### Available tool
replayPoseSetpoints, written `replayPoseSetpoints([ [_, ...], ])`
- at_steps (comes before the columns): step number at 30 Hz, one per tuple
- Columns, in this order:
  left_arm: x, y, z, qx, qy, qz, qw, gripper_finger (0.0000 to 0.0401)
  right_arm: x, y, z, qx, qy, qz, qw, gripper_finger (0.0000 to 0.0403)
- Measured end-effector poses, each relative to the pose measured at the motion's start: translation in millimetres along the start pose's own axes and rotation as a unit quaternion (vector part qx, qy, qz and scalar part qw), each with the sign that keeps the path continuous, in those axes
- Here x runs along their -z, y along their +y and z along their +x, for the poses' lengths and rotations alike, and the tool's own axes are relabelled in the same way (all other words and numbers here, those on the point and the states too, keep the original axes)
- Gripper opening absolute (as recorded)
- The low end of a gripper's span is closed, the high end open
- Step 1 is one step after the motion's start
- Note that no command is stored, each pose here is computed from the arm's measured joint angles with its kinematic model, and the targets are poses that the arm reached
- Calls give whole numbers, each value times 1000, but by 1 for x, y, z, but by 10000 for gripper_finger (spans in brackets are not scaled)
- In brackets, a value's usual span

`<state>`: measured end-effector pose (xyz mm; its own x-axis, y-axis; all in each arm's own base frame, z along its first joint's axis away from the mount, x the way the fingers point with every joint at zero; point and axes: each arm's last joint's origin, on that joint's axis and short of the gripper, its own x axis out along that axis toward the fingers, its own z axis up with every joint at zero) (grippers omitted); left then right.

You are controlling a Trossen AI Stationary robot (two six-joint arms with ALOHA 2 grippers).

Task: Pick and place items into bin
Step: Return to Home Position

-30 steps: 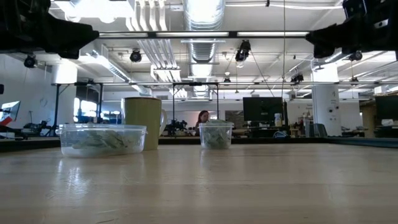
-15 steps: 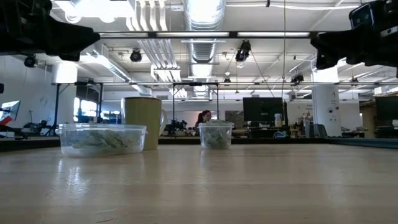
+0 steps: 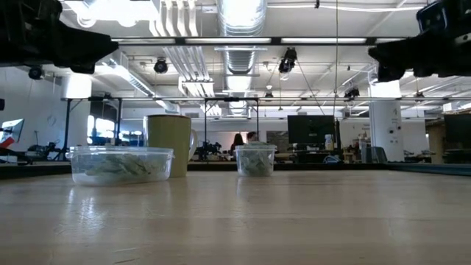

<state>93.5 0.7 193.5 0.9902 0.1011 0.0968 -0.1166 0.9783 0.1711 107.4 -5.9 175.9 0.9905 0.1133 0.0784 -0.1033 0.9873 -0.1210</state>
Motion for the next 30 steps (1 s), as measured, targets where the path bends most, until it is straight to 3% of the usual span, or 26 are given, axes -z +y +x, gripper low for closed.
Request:
replayPoseSetpoints([
  [4,2,0,0,0,3,1,1000,144,11,-3,-1,47,60,29,997,79],
  [14,7,-1,1,2,13,2,1000,144,20,-2,-2,48,106,45,992,86],
  [30,5,-1,1,1,7,2,1000,144,4,3,-7,26,22,-10,999,77],
])
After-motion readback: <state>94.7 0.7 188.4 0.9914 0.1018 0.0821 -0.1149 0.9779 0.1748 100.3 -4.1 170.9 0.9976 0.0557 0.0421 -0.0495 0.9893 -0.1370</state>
